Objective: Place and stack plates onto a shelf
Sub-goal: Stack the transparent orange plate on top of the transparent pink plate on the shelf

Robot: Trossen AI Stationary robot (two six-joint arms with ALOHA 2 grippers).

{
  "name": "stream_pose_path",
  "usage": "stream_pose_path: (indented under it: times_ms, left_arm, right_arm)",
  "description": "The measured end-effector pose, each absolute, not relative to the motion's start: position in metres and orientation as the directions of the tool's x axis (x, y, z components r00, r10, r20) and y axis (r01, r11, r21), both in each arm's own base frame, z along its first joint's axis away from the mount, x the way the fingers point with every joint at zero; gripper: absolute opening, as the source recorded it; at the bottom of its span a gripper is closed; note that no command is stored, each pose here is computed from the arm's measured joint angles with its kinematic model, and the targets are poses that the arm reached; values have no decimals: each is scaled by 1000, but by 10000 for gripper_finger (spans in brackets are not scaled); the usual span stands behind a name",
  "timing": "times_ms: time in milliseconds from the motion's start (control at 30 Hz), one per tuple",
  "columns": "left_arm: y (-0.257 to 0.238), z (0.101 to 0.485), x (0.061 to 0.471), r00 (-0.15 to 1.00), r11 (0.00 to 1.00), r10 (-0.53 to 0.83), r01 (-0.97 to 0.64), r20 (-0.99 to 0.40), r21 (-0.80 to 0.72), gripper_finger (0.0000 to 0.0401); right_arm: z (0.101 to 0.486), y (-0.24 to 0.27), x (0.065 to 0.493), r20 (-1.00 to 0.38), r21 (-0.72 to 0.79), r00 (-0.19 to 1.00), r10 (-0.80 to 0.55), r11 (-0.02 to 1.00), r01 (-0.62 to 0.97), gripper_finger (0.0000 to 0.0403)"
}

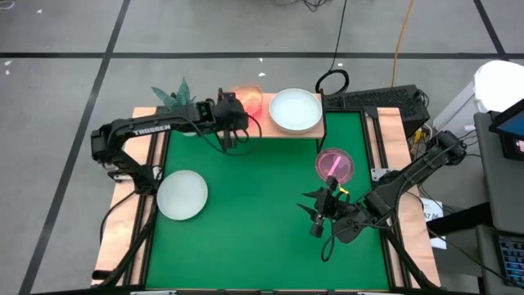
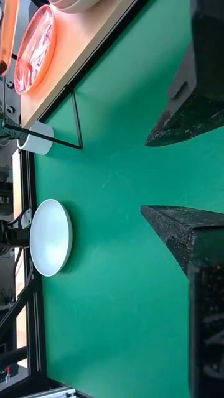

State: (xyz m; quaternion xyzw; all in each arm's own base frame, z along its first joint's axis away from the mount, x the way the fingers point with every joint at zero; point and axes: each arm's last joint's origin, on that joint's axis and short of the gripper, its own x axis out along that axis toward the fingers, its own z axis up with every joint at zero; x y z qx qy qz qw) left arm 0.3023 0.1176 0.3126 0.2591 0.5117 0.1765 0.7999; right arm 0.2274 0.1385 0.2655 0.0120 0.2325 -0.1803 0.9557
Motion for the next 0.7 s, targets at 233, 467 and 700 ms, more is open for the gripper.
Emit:
stream_pose_path:
  times_ms: [233, 467, 700]
  left_arm:
    - [120, 309, 303, 402, 808, 546, -23, -735, 588, 3]
    - [123, 306, 304, 386, 816, 546, -44, -743, 577, 3]
    - [126, 306, 302, 379, 820, 548, -65, -746, 569, 3]
  right_arm:
    - [265, 139, 227, -450, -59, 827, -337, 935, 349, 146]
    - [266, 139, 227, -449, -58, 827, -337, 935, 349, 146]
    - [266, 139, 227, -450, -58, 827, -337, 935, 349, 146]
